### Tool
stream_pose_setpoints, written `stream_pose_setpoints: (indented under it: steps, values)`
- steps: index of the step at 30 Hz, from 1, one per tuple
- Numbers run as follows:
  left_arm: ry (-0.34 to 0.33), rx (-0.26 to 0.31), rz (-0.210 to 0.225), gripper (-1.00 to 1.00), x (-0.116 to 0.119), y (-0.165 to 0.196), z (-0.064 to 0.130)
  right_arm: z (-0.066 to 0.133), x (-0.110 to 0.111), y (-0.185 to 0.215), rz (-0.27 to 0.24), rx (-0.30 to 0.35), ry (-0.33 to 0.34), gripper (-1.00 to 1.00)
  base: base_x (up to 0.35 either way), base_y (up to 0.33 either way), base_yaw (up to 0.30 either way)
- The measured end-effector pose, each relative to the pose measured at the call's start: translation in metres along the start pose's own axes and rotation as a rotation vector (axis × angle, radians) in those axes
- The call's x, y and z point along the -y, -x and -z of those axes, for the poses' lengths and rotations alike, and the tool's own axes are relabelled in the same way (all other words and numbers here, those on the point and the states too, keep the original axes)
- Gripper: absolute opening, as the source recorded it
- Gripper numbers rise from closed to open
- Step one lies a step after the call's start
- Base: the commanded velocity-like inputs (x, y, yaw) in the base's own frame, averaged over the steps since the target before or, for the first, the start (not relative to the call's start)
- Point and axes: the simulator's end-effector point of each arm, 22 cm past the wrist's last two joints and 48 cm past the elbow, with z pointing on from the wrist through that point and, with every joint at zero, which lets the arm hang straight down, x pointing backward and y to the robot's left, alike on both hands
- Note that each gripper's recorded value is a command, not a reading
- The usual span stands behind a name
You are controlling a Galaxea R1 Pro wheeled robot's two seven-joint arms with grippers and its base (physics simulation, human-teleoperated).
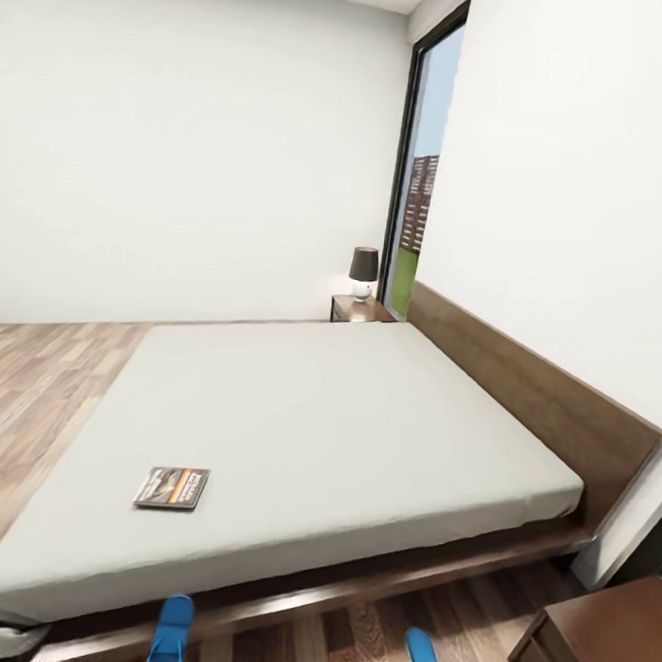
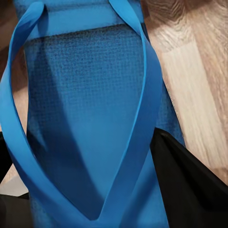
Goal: In the bedroom, move the book from the bed onto either nightstand, and place the two sandals side by side next to the bed.
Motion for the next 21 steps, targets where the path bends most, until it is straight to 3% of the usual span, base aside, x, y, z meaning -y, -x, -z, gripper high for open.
stream_pose_setpoints:
  steps: [21]
  values:
    - [-0.001, -0.001, 0.0, -1.0, 0.0003, -0.0004, 0.0, 0.0, 0.0, 0.0, 0.0, 0.0, 0.0, -1.0, 0.0, 0.0, 0.291]
